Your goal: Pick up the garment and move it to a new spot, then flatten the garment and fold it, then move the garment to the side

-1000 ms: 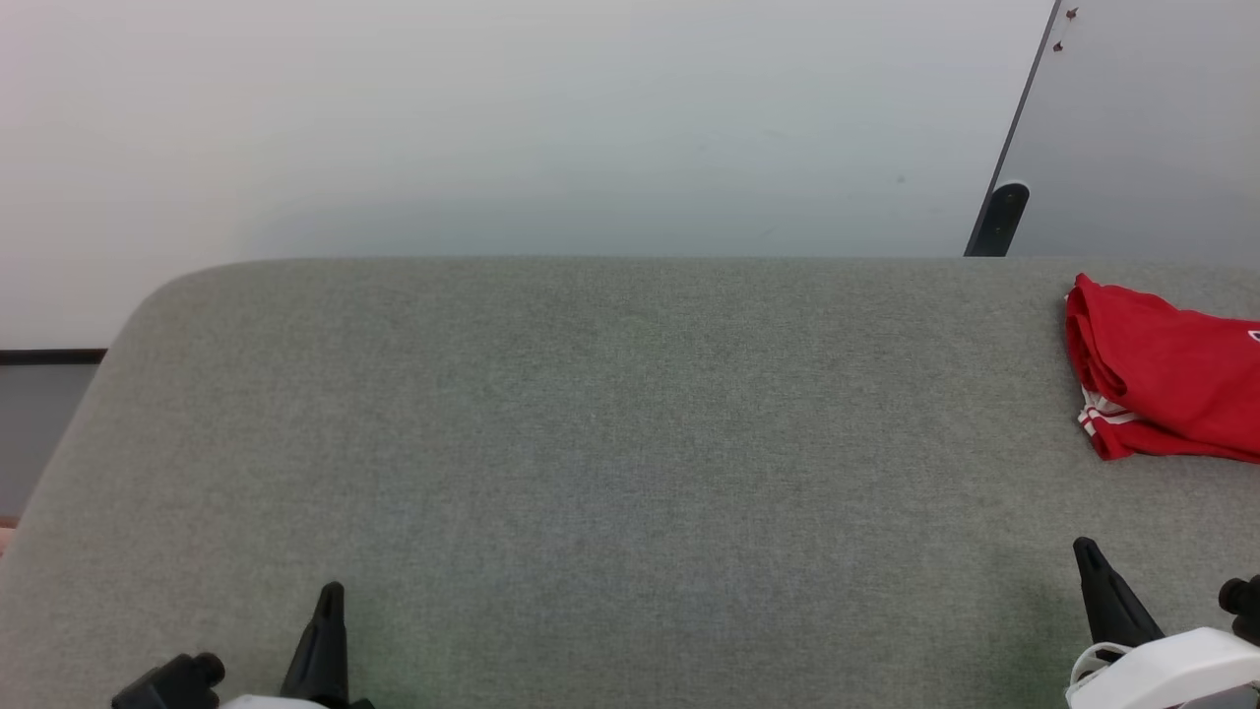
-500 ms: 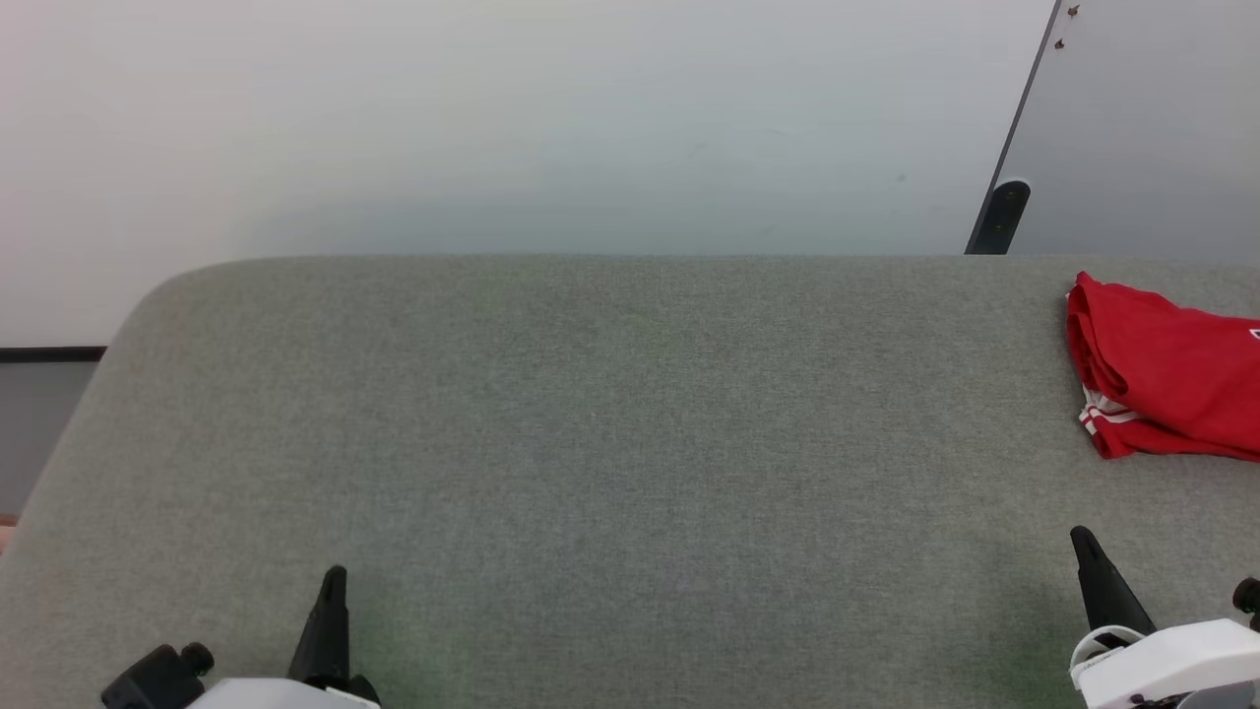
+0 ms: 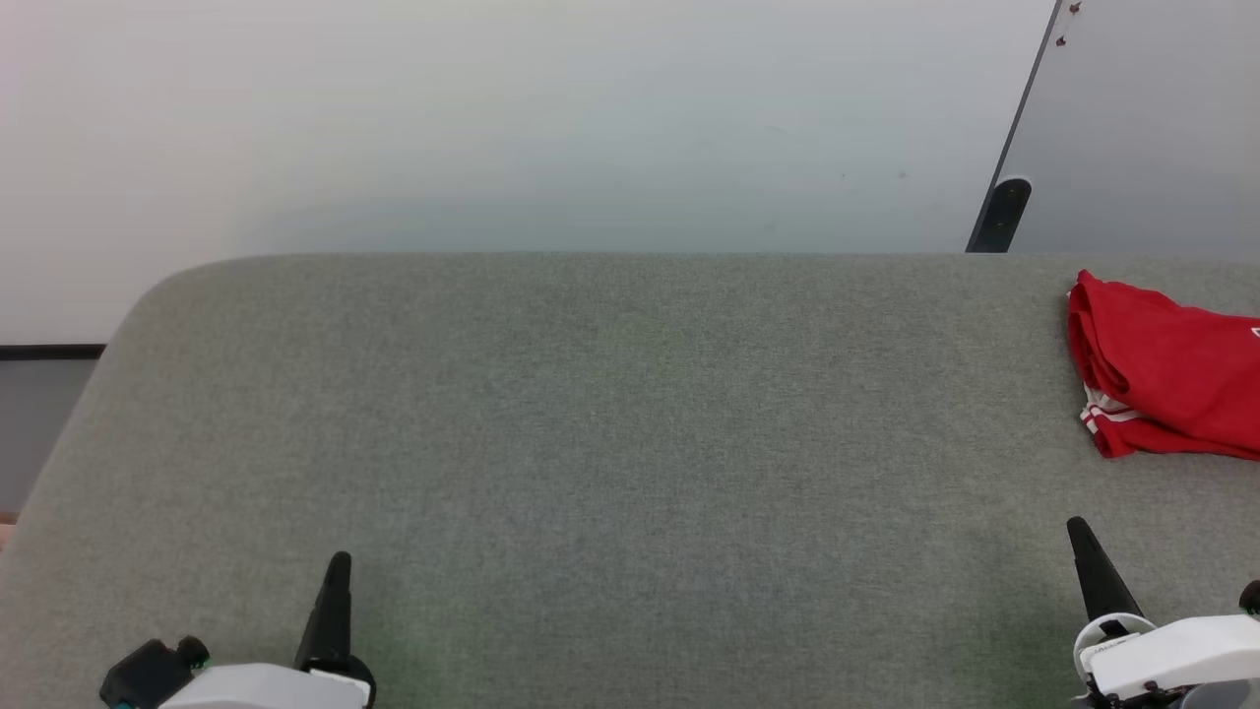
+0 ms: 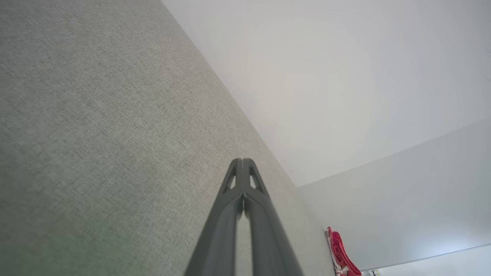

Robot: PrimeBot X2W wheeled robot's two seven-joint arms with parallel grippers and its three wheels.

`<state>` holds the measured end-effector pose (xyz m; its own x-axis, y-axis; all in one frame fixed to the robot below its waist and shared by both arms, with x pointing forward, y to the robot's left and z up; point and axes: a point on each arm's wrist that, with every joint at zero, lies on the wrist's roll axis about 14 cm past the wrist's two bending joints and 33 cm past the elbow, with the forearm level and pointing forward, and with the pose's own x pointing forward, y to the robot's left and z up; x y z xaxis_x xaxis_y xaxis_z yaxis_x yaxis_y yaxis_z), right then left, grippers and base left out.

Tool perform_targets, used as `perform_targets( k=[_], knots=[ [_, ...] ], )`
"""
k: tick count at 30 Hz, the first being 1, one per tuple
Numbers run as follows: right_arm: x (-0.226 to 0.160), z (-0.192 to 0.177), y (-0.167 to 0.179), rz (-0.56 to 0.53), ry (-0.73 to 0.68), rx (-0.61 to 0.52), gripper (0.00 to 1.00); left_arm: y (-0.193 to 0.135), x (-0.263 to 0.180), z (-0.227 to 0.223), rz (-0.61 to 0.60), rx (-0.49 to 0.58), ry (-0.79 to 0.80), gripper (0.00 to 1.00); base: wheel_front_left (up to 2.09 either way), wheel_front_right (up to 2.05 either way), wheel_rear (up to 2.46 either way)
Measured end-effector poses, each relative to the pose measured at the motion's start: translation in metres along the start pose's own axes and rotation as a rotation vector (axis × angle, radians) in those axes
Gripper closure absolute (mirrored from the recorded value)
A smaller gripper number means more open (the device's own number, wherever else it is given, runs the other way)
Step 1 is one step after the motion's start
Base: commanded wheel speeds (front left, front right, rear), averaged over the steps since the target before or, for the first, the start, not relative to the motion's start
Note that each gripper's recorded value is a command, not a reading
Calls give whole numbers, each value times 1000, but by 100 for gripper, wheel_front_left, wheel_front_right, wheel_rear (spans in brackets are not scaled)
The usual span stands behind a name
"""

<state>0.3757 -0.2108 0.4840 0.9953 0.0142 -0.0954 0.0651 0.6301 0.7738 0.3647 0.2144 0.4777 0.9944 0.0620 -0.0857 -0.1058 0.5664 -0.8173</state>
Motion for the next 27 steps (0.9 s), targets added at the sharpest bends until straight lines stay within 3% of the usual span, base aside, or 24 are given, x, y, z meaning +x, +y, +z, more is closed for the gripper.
perform_targets(
  k=[27],
  knots=[
    [5, 2, 9, 22, -20, 299, 100, -12, 9, 0, -25, -266, 14, 100, 0, 0, 0]
  ],
)
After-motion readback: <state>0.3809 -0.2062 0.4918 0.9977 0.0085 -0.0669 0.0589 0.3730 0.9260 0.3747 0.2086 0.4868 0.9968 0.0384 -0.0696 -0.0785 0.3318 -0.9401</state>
